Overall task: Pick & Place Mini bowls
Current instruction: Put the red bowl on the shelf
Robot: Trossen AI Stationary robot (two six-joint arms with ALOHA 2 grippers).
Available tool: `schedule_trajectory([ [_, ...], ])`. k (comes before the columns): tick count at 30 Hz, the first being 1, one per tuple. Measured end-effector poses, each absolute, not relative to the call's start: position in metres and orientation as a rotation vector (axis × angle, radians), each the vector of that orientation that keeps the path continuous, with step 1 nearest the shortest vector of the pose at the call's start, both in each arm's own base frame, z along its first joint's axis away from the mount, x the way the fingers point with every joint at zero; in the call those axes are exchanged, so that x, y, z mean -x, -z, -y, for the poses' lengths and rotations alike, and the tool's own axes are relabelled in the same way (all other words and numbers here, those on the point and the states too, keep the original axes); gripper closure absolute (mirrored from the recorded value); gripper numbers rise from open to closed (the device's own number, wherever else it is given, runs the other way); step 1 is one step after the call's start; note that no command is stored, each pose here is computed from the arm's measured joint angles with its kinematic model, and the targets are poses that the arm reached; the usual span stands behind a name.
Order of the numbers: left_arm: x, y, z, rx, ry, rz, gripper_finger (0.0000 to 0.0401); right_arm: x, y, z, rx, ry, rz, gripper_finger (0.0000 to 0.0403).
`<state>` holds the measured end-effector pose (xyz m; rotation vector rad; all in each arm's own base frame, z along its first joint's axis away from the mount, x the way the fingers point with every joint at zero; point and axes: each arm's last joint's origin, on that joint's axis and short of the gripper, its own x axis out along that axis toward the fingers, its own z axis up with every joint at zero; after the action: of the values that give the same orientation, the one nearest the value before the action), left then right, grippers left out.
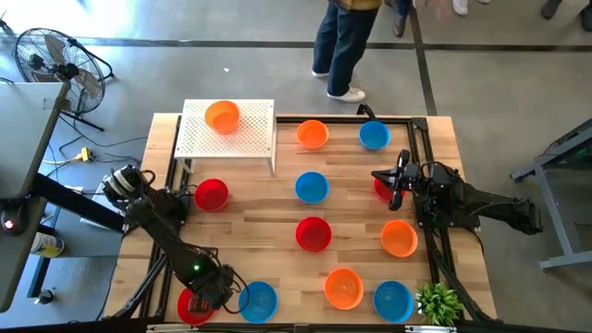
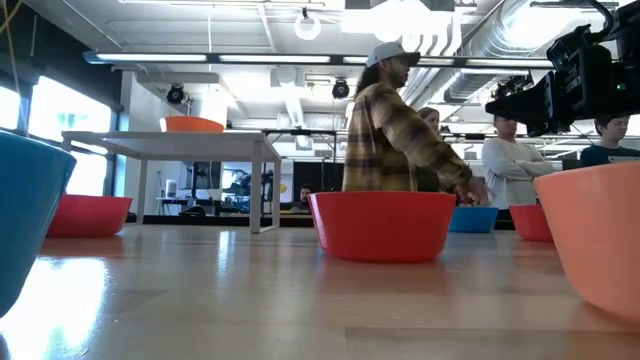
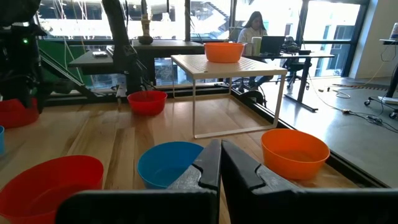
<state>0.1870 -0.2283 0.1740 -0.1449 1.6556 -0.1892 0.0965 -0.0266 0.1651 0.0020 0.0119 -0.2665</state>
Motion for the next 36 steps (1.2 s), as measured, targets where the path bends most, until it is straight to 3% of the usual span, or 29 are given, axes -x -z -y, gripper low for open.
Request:
schedule_trajectory([
  [4,-0.188,-0.180,0.220,0.191,0.126,-1.668,0.0392,-0.096,-0.165,0.027,-0.002,0.267,-0.012,0.0403],
  [18,-0.217,-0.231,0.120,0.311,-0.299,-1.340,0.0398,-0.096,-0.165,0.027,-0.002,0.267,-0.012,0.0402],
  [28,-0.234,-0.201,0.042,0.366,-0.478,-1.292,0.0399,-0.096,-0.165,0.027,-0.002,0.267,-0.012,0.0402],
  [36,-0.237,-0.198,0.009,0.398,-0.541,-1.287,0.0400,-0.096,-0.165,0.027,-0.002,0.267,-0.012,0.0402],
])
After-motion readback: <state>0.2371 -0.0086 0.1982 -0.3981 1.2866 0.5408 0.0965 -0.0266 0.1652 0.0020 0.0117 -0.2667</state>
